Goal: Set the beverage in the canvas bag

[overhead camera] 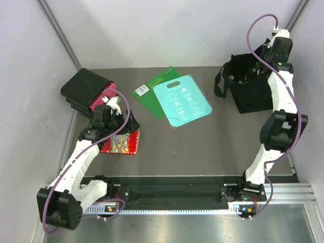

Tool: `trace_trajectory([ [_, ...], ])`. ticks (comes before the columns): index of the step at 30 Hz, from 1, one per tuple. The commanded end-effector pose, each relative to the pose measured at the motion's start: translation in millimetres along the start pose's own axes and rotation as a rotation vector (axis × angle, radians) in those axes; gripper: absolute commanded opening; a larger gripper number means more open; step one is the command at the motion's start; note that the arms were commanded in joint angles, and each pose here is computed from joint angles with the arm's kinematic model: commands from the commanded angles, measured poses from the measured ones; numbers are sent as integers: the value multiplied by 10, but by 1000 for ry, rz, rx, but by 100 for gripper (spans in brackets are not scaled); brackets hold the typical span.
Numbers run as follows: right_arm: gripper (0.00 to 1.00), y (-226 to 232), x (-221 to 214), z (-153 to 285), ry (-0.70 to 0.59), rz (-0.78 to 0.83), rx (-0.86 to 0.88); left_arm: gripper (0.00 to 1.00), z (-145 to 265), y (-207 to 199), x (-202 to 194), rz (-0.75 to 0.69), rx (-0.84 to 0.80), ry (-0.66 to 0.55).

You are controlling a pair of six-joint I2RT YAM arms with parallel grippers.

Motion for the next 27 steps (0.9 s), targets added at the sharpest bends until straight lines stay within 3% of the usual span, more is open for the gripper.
trace_trajectory([
  [1, 0, 17, 143, -48, -48, -15, 28, 91, 11, -36, 96, -17, -17, -58],
  [10, 0, 106, 283, 34, -44, -67, 52, 91, -2, -36, 87, -15, -19, -51],
  [16, 0, 321, 578, 512, -44, -127, 121, 91, 10, -49, 141, -22, -23, -71],
  [21, 5, 478, 418, 893, 13, -158, 176, 91, 22, -77, 304, -10, -25, -106],
  [24, 14, 767, 216, 1167, 60, -117, 236, 91, 60, -200, 547, 7, -82, -165],
  [27, 34, 1208, 29, 1644, 69, -47, 347, 91, 143, -338, 852, 1, -141, -224],
])
Point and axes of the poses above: each gripper's point midway between its finger pads, its own z axis back along the fingers, its own y axis along the line the jaws close on, x = y × z, the point moved 3 cm from there along z, back along the fingers, and after that the axes turned 13 degrees about -z, right-handed, at the moved point
